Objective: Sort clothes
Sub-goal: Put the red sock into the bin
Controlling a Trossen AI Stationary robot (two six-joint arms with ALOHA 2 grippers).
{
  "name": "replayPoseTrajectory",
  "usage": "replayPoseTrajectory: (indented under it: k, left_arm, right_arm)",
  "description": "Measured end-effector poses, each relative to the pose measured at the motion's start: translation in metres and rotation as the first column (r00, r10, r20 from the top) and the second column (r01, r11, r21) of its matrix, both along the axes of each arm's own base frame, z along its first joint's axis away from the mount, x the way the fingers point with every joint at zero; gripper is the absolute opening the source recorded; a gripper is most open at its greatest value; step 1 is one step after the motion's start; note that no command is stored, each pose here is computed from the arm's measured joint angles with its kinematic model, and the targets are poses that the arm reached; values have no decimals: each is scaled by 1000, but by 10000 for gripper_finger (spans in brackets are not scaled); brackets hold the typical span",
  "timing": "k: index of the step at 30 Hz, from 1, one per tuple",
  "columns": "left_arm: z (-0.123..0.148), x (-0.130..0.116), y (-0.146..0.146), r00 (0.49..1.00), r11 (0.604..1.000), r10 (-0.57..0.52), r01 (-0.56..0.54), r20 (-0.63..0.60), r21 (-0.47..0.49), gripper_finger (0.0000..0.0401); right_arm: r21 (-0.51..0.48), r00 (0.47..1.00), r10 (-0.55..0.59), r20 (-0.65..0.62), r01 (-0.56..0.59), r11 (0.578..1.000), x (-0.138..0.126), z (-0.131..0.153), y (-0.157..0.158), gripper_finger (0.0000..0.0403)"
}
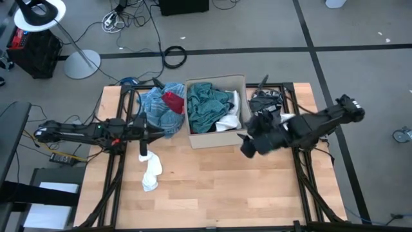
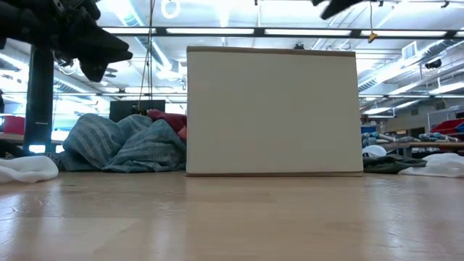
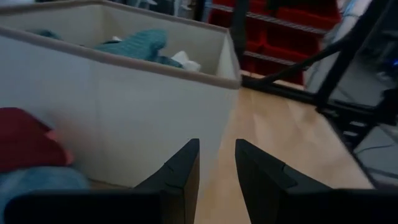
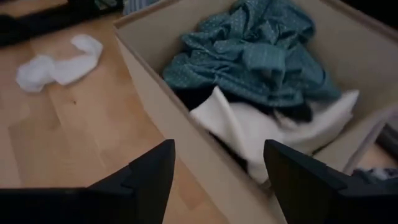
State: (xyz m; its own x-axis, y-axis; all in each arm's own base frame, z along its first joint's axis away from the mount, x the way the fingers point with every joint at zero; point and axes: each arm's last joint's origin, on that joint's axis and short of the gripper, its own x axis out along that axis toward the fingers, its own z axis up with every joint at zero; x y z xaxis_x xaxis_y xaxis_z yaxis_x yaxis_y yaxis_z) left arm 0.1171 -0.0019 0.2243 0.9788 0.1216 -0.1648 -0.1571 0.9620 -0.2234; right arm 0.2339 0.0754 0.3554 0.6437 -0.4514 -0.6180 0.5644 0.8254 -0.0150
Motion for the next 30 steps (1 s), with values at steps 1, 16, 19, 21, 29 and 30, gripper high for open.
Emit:
replayPoseTrajectory:
  k: [1, 16, 19, 21, 29, 30]
  left_arm:
    - [2, -1, 0, 1000, 1000, 17, -17, -13, 10, 108]
    - [3, -3, 7, 964, 966, 256, -251, -72, 63, 108]
    - [1, 0, 12, 948, 951, 305, -300, -87, 71, 108]
    - [-1, 2, 17, 934, 940, 340, -333, -108, 77, 108]
    - [-5, 21, 43, 927, 936, 351, -347, -129, 52, 108]
    - [-5, 23, 47, 925, 936, 353, -349, -137, 55, 108]
  right_arm:
    - [6, 1000, -13, 21, 13, 1000, -5, -6, 4, 246]
    - [33, 980, -127, 156, 123, 992, -34, -99, 35, 245]
    - [40, 978, -129, 163, 124, 992, -35, -107, 35, 244]
    - [40, 978, -129, 164, 124, 992, -35, -108, 35, 243]
    - [35, 979, -124, 162, 120, 992, -35, -108, 34, 247]
    - [35, 979, -124, 162, 120, 992, -35, -108, 34, 246]
